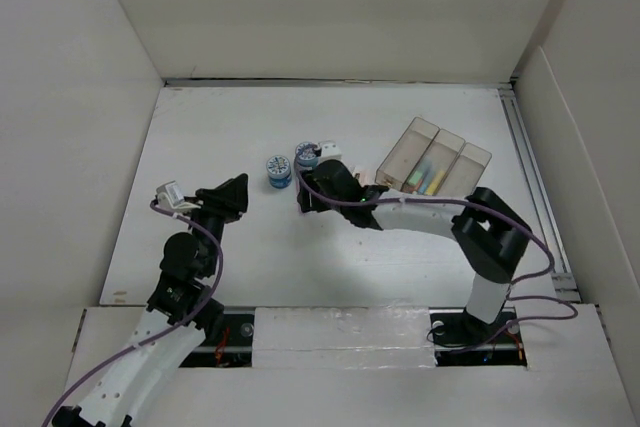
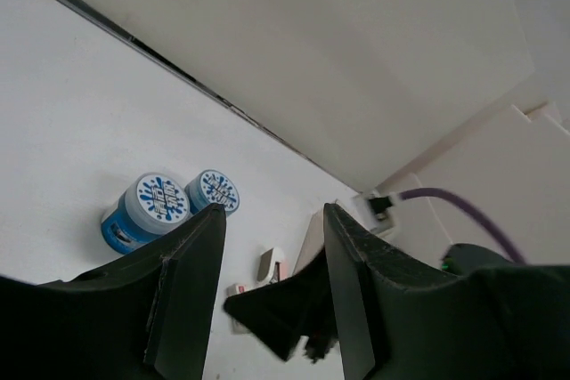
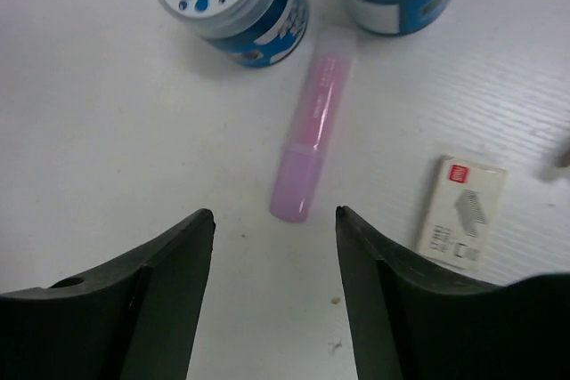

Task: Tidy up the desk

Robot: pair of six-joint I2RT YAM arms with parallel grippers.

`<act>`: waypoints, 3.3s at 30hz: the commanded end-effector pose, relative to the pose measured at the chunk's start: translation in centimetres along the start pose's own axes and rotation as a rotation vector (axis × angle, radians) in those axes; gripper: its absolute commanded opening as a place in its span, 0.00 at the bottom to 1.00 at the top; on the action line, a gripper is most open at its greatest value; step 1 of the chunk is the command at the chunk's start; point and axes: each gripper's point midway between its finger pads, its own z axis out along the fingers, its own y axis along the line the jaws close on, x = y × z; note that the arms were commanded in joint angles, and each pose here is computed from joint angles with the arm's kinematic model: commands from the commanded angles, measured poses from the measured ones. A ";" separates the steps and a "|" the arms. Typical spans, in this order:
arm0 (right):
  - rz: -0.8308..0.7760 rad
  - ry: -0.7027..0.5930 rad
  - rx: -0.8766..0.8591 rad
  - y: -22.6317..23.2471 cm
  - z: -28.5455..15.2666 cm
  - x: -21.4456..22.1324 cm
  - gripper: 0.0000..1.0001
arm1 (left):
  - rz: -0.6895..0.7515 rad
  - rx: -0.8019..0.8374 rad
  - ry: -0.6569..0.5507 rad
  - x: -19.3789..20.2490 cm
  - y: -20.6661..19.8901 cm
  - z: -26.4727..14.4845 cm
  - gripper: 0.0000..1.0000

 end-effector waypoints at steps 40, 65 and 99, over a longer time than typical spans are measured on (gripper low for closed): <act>0.397 -0.371 0.294 -18.6 -10.2 -11.3 0.01 | 0.047 0.050 0.115 2.7 -1.2 1.5 0.44; 0.543 -0.348 0.404 -27.3 -10.9 -8.7 0.66 | 0.088 0.082 0.213 4.8 -1.8 2.4 0.44; -0.069 0.125 0.272 -8.4 3.4 3.0 0.57 | 0.086 0.088 0.206 4.5 -2.0 2.2 0.44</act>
